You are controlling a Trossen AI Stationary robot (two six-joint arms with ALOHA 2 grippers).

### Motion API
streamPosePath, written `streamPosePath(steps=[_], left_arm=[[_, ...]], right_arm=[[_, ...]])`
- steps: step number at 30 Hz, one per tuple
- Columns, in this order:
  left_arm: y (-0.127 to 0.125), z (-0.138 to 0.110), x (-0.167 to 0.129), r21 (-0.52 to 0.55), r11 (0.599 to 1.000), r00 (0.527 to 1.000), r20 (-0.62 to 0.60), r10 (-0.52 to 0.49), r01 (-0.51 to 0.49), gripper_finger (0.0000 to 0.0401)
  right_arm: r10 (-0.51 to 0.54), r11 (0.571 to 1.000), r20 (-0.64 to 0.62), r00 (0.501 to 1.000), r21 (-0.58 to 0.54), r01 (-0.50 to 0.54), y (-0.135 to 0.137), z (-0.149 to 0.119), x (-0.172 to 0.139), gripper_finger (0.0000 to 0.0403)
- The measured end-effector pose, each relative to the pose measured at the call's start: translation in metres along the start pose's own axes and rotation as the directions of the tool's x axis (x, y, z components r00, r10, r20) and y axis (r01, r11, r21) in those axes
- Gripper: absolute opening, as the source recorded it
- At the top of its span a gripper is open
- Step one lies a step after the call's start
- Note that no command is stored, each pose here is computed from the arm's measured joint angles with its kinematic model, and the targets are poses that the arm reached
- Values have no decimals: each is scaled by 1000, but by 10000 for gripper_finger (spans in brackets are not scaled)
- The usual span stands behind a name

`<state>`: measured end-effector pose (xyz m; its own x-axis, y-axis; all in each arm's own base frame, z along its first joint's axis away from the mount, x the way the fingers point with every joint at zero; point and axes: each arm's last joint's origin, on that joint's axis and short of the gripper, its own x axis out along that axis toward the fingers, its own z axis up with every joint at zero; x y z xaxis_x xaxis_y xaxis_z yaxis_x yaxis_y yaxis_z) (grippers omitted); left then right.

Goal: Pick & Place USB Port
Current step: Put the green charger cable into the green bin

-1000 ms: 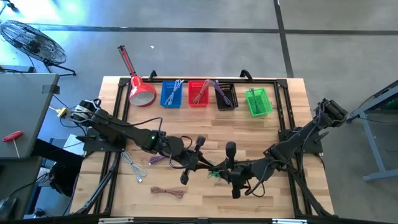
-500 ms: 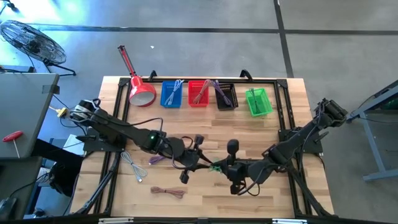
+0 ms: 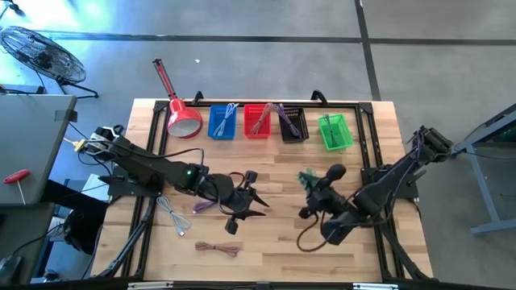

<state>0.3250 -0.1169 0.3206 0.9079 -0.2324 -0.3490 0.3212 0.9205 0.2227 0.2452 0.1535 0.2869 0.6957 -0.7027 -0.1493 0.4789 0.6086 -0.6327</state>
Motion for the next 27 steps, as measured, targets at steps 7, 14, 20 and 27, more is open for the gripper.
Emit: streamPosePath(steps=[7,14,20,27], left_arm=[[-1,-4,0,2,1000,999,-36,-7,7,116],[-1,-7,0,0,1000,997,-73,-12,12,116],[1,-7,0,-12,998,994,-86,65,-67,116],[5,-6,-1,-8,978,974,-95,206,-207,116]], right_arm=[[-16,995,-103,995,100,26,-47,-8,20,13],[-137,959,-383,913,181,220,-115,-50,46,13],[-225,906,-602,766,160,392,-155,-76,71,13],[-148,916,-735,661,149,371,-186,-95,113,13]])
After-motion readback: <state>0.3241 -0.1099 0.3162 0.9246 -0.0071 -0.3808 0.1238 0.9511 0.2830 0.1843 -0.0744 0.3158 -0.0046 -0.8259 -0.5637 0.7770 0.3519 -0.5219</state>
